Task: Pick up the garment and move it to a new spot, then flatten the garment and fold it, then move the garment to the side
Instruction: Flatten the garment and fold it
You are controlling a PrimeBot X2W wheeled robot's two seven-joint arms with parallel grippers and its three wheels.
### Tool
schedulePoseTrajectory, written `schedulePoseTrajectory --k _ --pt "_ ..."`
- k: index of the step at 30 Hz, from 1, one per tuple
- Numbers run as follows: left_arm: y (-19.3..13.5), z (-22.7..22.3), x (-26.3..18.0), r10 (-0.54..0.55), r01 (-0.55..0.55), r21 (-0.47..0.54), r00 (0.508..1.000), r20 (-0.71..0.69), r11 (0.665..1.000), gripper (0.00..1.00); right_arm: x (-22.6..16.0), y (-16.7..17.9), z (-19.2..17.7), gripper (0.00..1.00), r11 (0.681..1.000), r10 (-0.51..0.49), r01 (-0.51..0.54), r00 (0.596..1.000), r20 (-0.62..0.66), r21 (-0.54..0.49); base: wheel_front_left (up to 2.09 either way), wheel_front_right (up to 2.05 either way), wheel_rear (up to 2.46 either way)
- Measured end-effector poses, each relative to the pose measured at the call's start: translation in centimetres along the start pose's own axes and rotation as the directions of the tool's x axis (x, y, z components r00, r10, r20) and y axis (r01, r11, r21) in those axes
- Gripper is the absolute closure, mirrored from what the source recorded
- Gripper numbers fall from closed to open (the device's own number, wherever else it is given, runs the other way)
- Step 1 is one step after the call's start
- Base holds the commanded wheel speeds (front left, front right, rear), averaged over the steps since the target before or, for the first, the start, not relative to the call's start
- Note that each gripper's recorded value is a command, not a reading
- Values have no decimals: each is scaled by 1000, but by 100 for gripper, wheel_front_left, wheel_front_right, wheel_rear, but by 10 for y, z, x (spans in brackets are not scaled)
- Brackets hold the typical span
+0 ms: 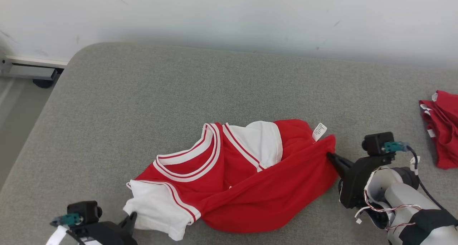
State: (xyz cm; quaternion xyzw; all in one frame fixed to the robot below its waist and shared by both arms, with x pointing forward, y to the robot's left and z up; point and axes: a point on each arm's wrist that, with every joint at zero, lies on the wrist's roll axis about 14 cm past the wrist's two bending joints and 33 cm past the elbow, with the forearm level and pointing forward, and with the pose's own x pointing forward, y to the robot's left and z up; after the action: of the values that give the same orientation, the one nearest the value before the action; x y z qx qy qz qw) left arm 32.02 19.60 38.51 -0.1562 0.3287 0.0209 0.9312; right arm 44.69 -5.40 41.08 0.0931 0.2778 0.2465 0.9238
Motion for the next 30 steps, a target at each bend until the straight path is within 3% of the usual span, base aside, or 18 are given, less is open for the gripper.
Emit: schedulePoseTrajectory --k 8,14,16,21,25,27,30 --pt "-13 49 -7 -48 47 10 981 190 999 100 -10 -13 43 100 999 -16 8 984 177 44 0 0 0" --pt "-31 67 -9 -109 108 18 962 250 994 100 -18 -17 60 100 998 -13 -3 970 241 65 0 0 0" --pt "-33 70 -7 -123 119 31 961 249 992 100 -18 -17 59 100 997 -7 -11 973 231 73 0 0 0" --pt "-69 116 5 -282 276 58 924 260 959 100 -9 -18 46 100 998 21 -26 996 87 59 0 0 0" --pt "-101 174 23 -390 424 -75 878 277 903 100 7 -20 93 100 997 40 -42 998 46 61 0 0 0" --pt "-110 207 34 -406 432 -44 874 267 901 100 13 -28 132 100 998 24 -28 998 61 60 0 0 0" --pt "-131 276 39 -423 445 4 848 320 895 100 7 -41 219 100 999 -24 14 980 197 50 0 0 0"
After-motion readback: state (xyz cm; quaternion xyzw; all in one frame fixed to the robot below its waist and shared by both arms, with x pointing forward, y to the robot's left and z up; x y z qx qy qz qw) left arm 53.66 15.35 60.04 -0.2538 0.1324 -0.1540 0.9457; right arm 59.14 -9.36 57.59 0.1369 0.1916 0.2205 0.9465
